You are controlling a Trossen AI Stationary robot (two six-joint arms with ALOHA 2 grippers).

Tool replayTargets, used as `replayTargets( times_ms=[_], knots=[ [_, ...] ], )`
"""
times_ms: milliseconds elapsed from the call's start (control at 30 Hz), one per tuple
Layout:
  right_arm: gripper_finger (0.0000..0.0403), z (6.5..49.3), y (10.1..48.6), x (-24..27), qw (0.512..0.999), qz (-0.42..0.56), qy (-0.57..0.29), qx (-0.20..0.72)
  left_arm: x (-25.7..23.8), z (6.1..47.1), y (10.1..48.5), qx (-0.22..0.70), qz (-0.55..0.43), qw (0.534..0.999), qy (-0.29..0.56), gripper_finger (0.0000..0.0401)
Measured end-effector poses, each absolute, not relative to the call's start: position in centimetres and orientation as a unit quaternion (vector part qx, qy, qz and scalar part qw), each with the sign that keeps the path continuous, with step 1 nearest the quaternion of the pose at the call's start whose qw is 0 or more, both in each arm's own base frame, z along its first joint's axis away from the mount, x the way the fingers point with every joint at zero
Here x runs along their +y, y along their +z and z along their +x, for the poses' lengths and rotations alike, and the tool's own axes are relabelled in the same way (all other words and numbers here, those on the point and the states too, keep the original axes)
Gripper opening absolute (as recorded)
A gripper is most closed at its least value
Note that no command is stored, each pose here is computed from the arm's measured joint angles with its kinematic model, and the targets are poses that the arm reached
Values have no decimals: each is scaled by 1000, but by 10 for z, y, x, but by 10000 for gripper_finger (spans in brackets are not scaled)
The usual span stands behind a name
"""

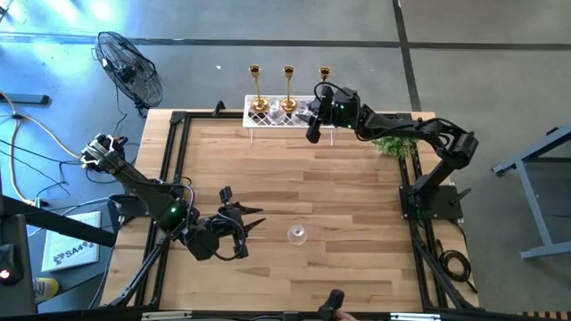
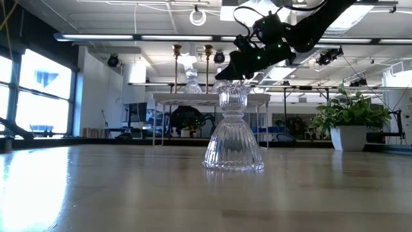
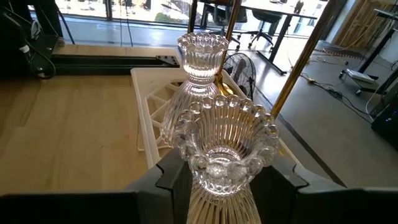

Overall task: Pick & Place candle stick holders
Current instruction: Put the right glass candle holder on the shelf

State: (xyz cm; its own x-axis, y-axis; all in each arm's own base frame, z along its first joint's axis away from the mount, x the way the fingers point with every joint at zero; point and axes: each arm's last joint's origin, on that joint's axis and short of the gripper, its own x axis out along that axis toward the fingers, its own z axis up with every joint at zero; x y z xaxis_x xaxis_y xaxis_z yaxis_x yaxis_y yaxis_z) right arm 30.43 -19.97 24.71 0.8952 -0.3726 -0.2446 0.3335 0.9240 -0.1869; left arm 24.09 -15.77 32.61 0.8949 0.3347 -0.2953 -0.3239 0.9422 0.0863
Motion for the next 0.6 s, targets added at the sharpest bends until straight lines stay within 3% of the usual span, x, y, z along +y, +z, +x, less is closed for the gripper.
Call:
replayTargets(
  times_ms=[600],
  knots=[
    [130, 305, 247, -199, 975, -52, -171, 134, -158, 241, 326, 155, 18, 973, 169, 108]
  ],
)
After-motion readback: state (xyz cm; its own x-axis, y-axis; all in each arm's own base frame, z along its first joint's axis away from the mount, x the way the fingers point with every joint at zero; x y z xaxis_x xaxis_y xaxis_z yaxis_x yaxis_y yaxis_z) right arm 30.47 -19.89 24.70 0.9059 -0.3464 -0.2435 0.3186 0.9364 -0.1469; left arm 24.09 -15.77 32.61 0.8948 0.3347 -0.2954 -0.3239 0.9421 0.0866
